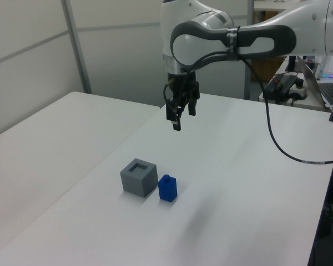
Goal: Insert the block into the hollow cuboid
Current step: 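Lower the open gripper down onto the blue block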
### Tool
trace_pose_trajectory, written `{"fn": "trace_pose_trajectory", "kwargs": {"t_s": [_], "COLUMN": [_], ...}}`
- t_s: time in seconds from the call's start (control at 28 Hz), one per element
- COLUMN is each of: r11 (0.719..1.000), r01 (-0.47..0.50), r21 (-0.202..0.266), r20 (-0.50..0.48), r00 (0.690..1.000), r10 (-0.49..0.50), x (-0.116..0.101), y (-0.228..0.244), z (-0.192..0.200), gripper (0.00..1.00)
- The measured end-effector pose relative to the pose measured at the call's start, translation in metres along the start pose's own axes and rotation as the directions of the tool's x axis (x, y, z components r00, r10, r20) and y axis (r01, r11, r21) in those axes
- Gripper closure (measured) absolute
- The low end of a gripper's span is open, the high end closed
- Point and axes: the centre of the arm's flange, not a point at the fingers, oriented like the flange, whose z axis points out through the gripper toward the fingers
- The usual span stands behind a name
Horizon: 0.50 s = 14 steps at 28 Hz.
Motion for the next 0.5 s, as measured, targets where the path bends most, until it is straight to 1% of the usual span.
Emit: {"fn": "trace_pose_trajectory", "kwargs": {"t_s": [0.07, 0.18, 0.29, 0.5], "r11": [1.0, 0.999, 0.998, 0.999], "r01": [-0.005, -0.046, -0.056, -0.034], "r21": [0.0, 0.0, -0.004, -0.009], "r20": [0.002, 0.029, 0.062, 0.13], "r00": [1.0, 0.999, 0.996, 0.991], "r10": [0.005, 0.046, 0.056, 0.035], "x": [0.0, -0.001, 0.001, 0.012], "y": [0.0, -0.004, -0.012, -0.027], "z": [0.0, 0.01, 0.028, 0.071], "gripper": [0.0, 0.0, 0.0, 0.0]}}
